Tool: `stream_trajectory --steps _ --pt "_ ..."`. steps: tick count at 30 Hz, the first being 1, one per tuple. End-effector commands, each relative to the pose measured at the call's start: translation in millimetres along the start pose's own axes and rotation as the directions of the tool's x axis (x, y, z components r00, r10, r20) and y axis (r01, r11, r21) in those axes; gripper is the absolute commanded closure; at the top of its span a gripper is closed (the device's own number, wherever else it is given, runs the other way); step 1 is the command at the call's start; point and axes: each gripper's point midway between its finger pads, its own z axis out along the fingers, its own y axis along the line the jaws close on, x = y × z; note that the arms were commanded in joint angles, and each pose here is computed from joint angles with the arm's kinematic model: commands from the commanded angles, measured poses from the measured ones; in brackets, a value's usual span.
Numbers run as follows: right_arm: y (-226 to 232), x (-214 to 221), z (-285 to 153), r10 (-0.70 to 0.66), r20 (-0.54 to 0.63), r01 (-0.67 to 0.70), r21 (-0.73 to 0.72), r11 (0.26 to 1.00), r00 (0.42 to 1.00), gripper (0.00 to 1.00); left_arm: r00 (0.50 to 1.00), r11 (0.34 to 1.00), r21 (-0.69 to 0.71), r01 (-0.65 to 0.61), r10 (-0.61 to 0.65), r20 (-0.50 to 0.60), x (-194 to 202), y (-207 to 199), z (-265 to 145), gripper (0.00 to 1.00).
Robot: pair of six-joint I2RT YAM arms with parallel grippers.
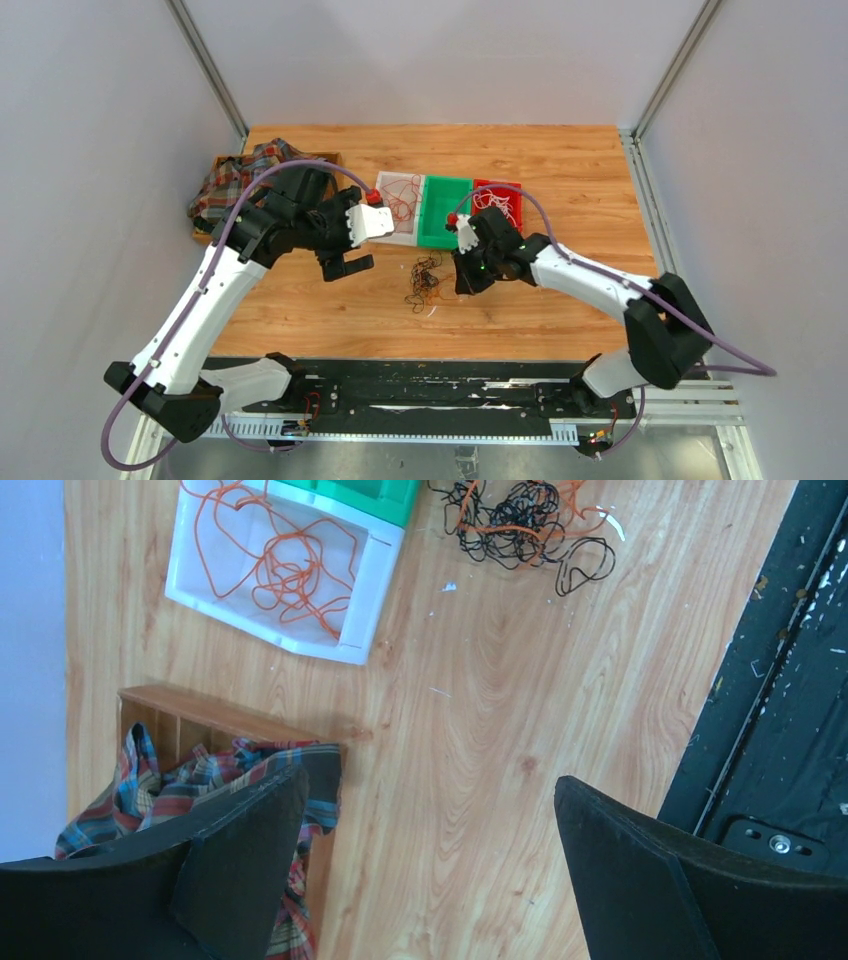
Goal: Untangle the cables
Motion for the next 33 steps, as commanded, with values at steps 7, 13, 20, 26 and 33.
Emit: stream_trajectory --steps 7,13,20,26,33 --pt "80 -79 -109 -0.084 0.338 0.164 -0.216 0.962 0.937 0.99 0.994 0.994 0.096 -0.049 0.039 0.106 -26 -15 8 0.02" --pt "117 -114 -139 -0.057 0.468 0.242 -0.344 0.907 0.882 1.00 0.954 0.992 0.077 -0.100 0.074 0.292 -61 -23 -4 0.02" --pt "137 -133 -147 -0.032 0.503 0.283 -0.432 0.856 0.864 0.99 0.899 0.952 -0.009 -0.307 0.293 0.326 -85 -31 -3 0.02" --pt "144 -134 -144 -0.038 0.494 0.298 -0.460 0.836 0.869 0.99 0.902 0.949 -0.019 -0.314 0.304 0.306 -96 -26 14 0.04" --pt "151 -131 -144 -0.024 0.505 0.313 -0.498 0.809 0.863 0.99 0.875 0.904 -0.101 -0.416 0.428 0.228 -92 -10 33 0.34"
